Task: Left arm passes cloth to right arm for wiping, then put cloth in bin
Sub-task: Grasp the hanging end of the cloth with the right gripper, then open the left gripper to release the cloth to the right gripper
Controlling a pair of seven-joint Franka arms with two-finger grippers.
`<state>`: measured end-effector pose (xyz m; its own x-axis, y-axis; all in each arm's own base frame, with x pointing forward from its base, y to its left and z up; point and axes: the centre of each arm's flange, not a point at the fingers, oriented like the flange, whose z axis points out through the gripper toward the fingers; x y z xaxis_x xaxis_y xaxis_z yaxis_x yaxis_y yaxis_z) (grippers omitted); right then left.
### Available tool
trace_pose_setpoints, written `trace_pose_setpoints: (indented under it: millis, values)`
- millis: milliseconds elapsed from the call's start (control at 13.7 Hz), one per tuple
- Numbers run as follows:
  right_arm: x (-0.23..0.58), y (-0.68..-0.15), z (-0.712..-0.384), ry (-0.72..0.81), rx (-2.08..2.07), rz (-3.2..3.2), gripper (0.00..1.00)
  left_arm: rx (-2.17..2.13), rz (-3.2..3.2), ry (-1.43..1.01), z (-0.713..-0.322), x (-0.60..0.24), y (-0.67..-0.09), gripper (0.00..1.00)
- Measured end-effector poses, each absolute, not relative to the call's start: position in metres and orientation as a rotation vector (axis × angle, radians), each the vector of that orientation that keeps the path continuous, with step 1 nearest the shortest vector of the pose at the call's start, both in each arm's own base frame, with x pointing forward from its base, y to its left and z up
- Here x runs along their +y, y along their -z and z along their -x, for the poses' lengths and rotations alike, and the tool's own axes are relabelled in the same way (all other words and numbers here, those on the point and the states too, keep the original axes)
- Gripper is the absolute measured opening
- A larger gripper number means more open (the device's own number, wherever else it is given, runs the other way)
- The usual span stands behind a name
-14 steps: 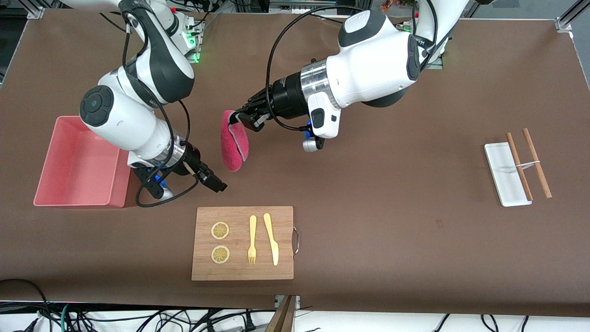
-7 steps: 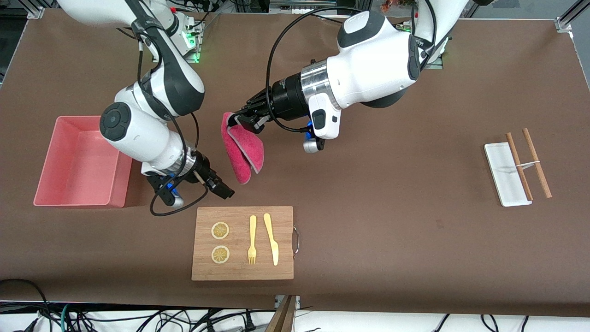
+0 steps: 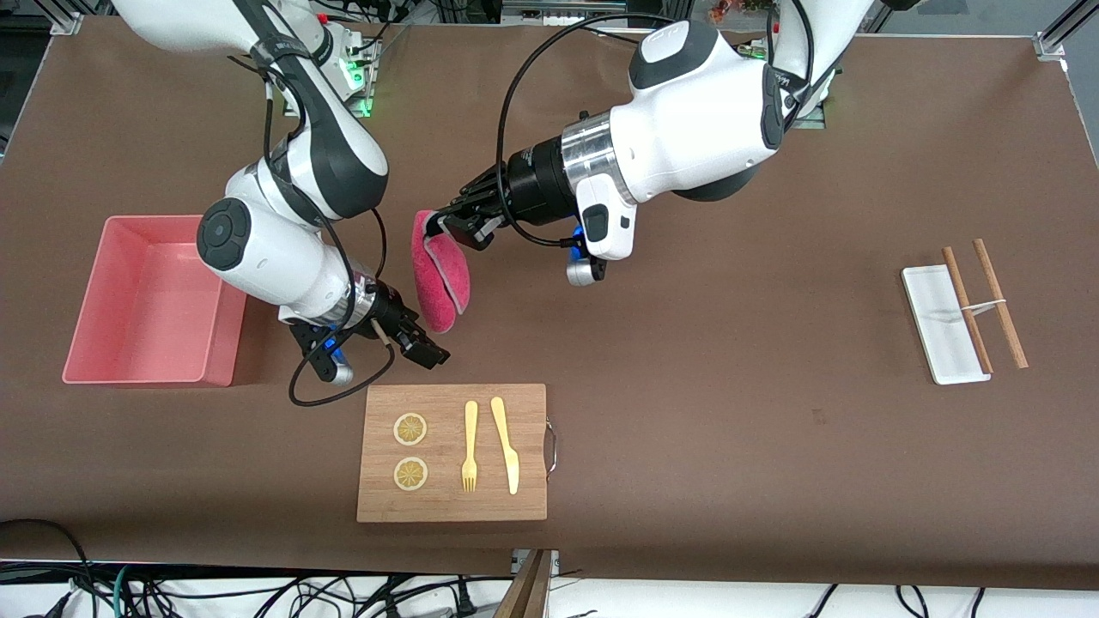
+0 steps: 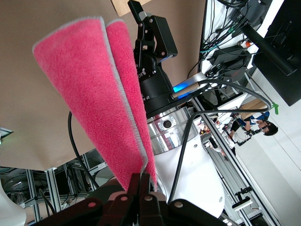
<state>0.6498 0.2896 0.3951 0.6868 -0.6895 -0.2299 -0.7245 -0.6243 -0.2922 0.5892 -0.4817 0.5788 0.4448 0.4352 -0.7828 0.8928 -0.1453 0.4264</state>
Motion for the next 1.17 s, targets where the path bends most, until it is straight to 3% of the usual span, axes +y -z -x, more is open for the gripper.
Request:
trace_pose_setpoints:
  millis: [658,1170]
  values:
    - [0.322,-0.377,-0.634,-0.243,1.091,2.54,1.0,1.146,-1.758,0.614,-0.589,-0.482,-0.579,0.02]
    - [0.328,-0.36,-0.605,-0.495,1.044,2.679,1.0,1.149,-1.757,0.616,-0.59,-0.482,-0.577,0.02]
